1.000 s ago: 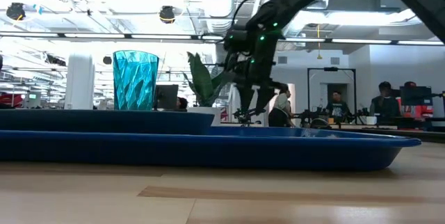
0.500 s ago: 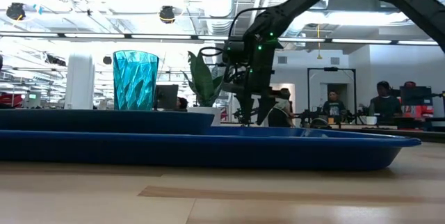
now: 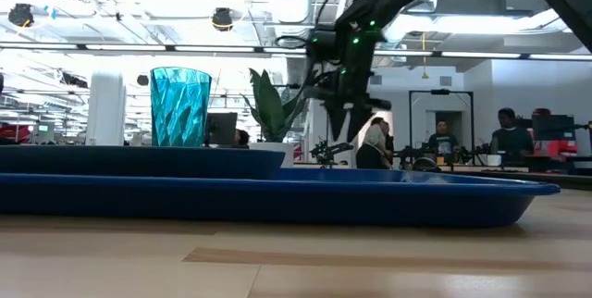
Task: Pick and place plate/cup/fork/spoon on tray
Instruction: Put the blue spoon on the blue tray on the right of the plate
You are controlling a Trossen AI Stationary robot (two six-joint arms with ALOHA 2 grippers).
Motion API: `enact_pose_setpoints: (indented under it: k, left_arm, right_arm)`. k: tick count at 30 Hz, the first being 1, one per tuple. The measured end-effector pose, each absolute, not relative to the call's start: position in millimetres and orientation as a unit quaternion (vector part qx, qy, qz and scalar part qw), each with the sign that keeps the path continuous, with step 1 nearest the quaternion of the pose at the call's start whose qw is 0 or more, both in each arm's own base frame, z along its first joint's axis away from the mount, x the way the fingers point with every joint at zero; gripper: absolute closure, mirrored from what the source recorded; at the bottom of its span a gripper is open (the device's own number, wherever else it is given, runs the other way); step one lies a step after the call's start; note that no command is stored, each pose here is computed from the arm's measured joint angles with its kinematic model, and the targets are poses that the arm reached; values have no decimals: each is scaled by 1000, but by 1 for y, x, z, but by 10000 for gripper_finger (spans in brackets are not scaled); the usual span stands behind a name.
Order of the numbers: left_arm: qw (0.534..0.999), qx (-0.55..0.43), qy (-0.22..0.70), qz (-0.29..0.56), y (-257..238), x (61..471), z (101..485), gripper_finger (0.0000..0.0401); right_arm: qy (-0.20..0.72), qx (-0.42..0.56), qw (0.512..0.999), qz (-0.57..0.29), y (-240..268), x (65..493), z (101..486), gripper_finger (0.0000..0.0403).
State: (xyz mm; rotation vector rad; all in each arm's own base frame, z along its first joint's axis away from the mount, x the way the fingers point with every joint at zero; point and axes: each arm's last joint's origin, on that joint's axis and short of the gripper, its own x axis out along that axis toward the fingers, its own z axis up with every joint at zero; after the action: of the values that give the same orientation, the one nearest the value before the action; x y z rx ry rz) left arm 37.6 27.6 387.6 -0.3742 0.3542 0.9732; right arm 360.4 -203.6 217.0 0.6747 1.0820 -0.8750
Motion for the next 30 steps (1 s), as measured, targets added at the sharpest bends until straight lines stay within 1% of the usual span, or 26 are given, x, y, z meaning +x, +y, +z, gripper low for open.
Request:
enact_pose_setpoints:
  k: [3,6,9,12,15,19,22,27,30]
  left_arm:
    - [856,-190,169,450,27,38,387,140]
    - [865,-200,176,425,26,40,387,140]
    - [874,-209,165,407,26,45,390,140]
    - [890,-209,142,380,31,63,398,140]
    - [911,-189,131,341,38,97,405,144]
    - [913,-161,148,343,57,159,397,156]
    - [903,-142,203,350,71,207,377,164]
    - [886,-139,289,334,86,283,332,172]
    - [878,-134,309,340,88,322,311,172]
  right_arm:
    - [495,300,711,-400,-211,342,229,231]
    - [502,301,702,-405,-211,317,235,236]
    - [496,307,697,-418,-204,282,244,235]
    - [488,317,686,-437,-189,241,251,233]
    - [457,331,691,-452,-166,207,258,232]
    - [398,351,711,-461,-139,180,259,235]
    - [359,357,730,-458,-124,170,263,238]
    - [346,353,750,-439,-105,163,266,238]
    - [345,350,756,-432,-98,161,265,239]
